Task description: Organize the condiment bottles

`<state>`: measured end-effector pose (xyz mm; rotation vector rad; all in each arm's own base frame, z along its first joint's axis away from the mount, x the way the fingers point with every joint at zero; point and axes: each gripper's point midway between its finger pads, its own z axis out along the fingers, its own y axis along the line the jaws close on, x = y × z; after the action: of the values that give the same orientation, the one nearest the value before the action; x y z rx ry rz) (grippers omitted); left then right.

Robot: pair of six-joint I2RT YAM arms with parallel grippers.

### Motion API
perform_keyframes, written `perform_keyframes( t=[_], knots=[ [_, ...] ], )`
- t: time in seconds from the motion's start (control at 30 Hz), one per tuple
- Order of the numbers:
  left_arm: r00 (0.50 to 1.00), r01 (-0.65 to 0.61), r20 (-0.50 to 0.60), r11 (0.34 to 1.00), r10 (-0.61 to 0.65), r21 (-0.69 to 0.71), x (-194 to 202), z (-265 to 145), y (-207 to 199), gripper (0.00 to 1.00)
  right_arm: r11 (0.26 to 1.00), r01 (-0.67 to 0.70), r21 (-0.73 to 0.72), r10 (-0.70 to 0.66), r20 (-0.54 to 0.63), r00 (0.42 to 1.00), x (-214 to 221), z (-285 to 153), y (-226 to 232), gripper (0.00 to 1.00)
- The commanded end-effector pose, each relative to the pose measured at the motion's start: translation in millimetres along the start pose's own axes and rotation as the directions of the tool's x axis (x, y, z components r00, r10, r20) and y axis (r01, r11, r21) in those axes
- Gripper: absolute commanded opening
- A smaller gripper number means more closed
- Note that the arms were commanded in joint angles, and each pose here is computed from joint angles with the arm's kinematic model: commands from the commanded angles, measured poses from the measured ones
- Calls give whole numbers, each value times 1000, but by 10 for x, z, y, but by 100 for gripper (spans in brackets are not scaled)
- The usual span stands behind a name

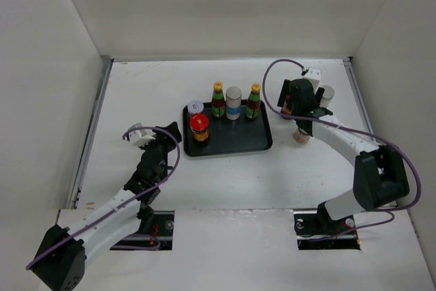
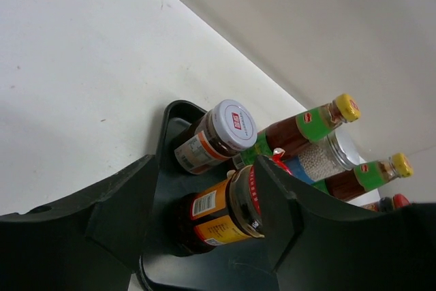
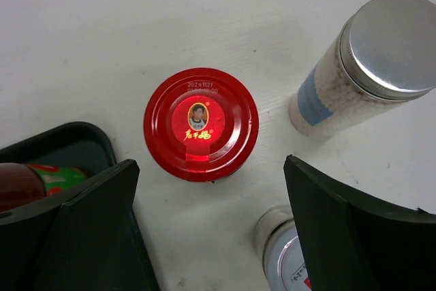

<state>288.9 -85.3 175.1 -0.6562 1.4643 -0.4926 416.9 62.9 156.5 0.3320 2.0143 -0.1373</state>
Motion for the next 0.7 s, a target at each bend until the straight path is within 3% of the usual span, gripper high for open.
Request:
perform_keyframes(
  t=[0.0, 0.2, 0.3, 0.47, 0.53, 0.67],
  knots=[
    [998, 55, 12, 998, -55, 4, -26, 12, -17, 59, 999, -12, 35, 11, 38, 999, -239, 76, -27, 96],
    [999, 42, -2, 999, -42, -8, 34, 35, 16, 61, 1000, -6, -2, 6, 18, 1000, -179, 299, 136, 97],
    [999, 41, -6, 999, -41, -6, 43, 36, 14, 61, 1000, -27, -13, 28, 49, 998, -211, 331, 152, 85],
    [999, 43, -6, 999, -43, -4, 46, 49, 12, 61, 999, -35, -12, 35, 25, 999, -136, 354, 93, 76],
    [999, 44, -14, 999, -44, -3, 68, 52, 12, 62, 999, -40, -13, 41, 33, 999, -162, 315, 78, 66],
    [999, 43, -18, 999, -43, -12, 87, 69, 31, 65, 995, -87, -39, 91, 121, 988, -449, 89, 40, 60]
  ],
)
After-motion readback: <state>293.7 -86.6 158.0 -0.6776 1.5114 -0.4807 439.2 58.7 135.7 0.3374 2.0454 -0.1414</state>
